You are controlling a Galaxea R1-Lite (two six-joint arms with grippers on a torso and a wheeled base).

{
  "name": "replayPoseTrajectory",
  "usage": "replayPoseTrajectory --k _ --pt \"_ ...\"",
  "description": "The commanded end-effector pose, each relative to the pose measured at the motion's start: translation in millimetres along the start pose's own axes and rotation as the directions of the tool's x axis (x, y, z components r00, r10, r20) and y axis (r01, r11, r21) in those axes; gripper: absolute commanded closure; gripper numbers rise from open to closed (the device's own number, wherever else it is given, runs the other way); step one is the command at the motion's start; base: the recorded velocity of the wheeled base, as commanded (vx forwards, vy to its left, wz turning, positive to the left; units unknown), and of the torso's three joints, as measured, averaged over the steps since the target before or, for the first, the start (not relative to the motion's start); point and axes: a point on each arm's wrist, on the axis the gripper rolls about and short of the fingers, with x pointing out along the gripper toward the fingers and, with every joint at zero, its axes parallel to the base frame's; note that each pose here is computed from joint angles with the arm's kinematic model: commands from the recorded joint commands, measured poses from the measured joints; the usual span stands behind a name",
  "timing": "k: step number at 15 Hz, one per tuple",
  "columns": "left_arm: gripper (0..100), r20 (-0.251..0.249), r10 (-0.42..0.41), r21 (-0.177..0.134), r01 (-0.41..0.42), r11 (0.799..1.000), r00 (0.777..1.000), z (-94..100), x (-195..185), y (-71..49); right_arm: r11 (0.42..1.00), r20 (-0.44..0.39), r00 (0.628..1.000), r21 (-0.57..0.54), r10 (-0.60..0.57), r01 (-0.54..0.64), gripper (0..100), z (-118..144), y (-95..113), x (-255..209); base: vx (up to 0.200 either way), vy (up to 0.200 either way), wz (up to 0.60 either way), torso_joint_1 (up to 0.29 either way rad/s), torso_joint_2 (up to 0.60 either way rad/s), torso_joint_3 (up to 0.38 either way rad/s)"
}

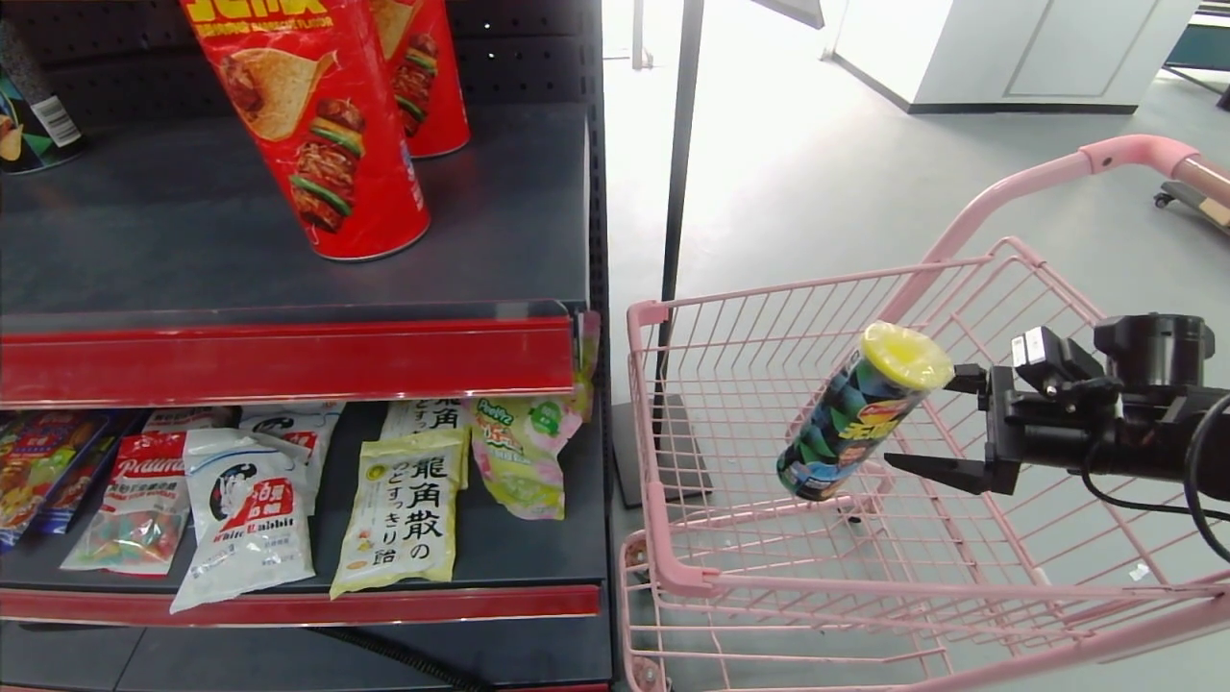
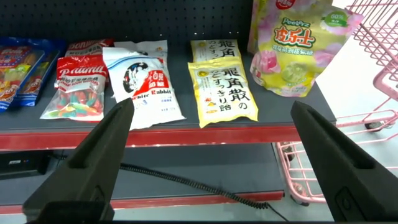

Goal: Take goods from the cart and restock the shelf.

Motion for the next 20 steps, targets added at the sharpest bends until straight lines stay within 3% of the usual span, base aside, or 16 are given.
replayPoseTrajectory --k 1,7,16,17,20 --pt "0 -0.001 0.000 0.000 0.000 1.000 1.000 0.0 0 0.0 1.000 0.004 1.000 0.007 0.022 -0.022 0 -10 -8 13 0.000 0.000 0.00 0.000 0.00 0.000" --pt "0 -0.001 -0.001 0.000 0.001 1.000 1.000 0.0 0 0.0 0.994 0.070 0.992 0.012 0.108 -0.109 0 -15 -10 30 0.000 0.000 0.00 0.000 0.00 0.000" --pt "0 -0.001 0.000 0.000 0.000 1.000 1.000 0.0 0 0.0 0.970 0.159 0.958 -0.013 0.240 -0.241 0 12 4 57 0.000 0.000 0.00 0.000 0.00 0.000" --pt "0 -0.001 0.000 0.000 0.000 1.000 1.000 0.0 0 0.0 0.970 0.159 0.957 -0.010 0.243 -0.245 100 12 5 57 0.000 0.000 0.00 0.000 0.00 0.000" --pt "0 -0.001 0.000 0.000 0.000 1.000 1.000 0.0 0 0.0 0.969 0.166 0.955 -0.012 0.246 -0.247 100 24 9 54 0.000 0.000 0.00 0.000 0.00 0.000"
